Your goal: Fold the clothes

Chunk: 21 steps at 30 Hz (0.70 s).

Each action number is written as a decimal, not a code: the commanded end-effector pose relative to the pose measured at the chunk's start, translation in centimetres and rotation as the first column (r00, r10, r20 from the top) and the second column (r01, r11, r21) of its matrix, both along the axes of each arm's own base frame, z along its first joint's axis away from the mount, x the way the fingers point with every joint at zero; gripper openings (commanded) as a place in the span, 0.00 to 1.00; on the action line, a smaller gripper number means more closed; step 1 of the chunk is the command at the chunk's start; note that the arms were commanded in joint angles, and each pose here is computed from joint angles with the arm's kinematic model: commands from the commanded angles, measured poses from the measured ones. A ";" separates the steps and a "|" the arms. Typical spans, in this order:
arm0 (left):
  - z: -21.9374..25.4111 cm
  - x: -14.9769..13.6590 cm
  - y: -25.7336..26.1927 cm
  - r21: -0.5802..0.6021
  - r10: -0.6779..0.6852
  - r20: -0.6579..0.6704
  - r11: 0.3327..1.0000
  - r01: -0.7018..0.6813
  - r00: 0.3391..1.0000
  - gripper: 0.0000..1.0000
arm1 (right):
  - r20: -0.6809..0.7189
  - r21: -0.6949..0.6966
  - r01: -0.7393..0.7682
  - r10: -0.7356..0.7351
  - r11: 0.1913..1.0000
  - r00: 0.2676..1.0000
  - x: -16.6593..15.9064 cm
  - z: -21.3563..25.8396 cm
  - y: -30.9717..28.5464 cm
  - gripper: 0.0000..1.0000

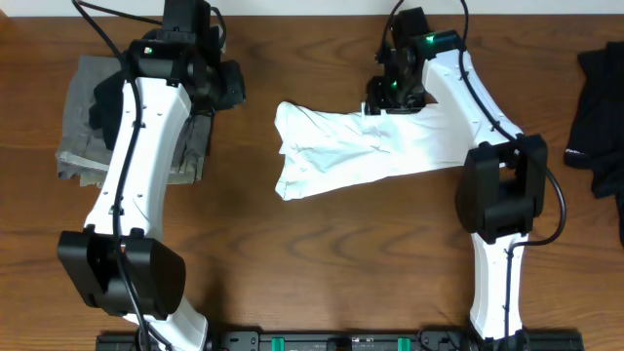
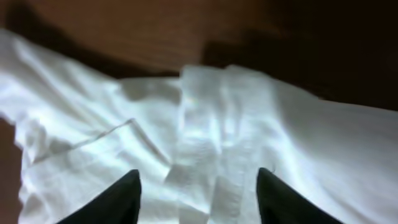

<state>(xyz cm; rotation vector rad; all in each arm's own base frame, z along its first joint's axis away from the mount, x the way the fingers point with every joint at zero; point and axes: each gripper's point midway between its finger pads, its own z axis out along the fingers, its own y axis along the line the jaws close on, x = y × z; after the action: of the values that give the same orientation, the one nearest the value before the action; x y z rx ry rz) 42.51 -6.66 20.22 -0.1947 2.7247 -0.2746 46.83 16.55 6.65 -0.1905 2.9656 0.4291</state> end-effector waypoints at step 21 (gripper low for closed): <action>-0.4 0.1 0.4 0.018 0.000 0.011 1.000 -0.001 1.000 0.11 | -0.182 0.004 -0.082 0.081 0.997 0.980 -6.1 -4.9 -0.5 0.21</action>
<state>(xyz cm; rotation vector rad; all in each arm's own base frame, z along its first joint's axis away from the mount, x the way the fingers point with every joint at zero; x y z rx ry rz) 42.76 -6.68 19.77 -0.1938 2.7182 -0.2752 42.38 14.71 2.25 -0.2396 3.1226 0.4606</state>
